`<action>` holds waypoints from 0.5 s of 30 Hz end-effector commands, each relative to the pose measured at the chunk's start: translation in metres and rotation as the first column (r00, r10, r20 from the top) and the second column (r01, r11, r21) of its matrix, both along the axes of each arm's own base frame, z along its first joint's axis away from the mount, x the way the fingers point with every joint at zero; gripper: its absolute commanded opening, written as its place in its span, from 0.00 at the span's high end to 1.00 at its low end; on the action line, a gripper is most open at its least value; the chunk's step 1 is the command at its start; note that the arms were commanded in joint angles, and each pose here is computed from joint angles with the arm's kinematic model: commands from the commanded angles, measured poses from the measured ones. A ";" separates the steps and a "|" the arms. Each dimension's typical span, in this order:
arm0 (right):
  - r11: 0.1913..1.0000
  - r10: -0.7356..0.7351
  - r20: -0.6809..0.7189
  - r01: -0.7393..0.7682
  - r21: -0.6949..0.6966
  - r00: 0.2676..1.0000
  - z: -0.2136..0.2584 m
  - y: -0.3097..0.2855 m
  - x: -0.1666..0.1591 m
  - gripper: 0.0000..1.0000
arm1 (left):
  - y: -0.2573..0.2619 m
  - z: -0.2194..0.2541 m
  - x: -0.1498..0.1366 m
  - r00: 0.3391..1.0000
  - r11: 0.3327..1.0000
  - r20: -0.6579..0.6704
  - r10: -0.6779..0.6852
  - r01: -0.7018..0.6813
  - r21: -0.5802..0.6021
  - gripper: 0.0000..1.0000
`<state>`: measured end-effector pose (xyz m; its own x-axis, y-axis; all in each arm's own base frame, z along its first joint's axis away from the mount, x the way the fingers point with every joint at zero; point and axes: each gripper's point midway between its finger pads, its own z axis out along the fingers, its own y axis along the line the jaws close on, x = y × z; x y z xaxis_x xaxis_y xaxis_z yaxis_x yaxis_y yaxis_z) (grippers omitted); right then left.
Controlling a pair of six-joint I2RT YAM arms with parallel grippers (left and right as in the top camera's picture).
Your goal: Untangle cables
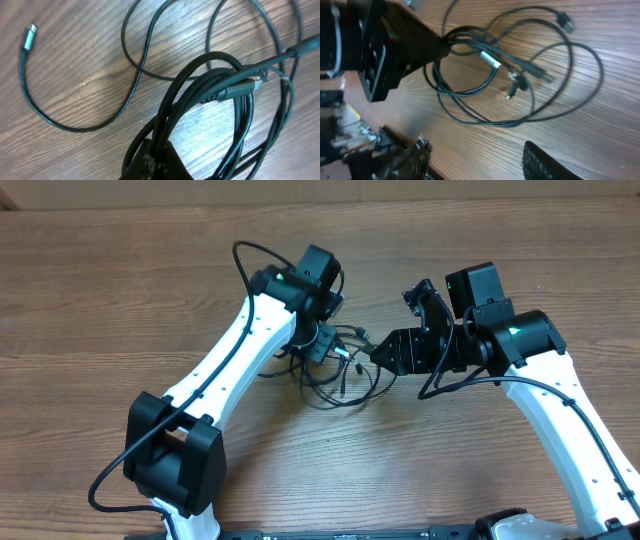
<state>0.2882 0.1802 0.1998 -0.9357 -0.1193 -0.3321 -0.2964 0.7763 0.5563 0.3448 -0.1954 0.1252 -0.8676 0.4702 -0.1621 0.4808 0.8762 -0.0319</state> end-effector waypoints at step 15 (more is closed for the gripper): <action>0.999 0.022 0.004 -0.023 0.049 1.000 0.006 0.006 -0.003 0.43 | -0.026 0.120 0.005 0.970 0.962 0.227 -0.083 0.138 -0.238 0.96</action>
<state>0.2856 0.1849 0.2031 -0.9334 -0.1304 -0.3342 -0.3128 0.7518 0.5805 0.3514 -0.2219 0.2025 -0.7901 0.4996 -0.3552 0.5685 0.8139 -0.1197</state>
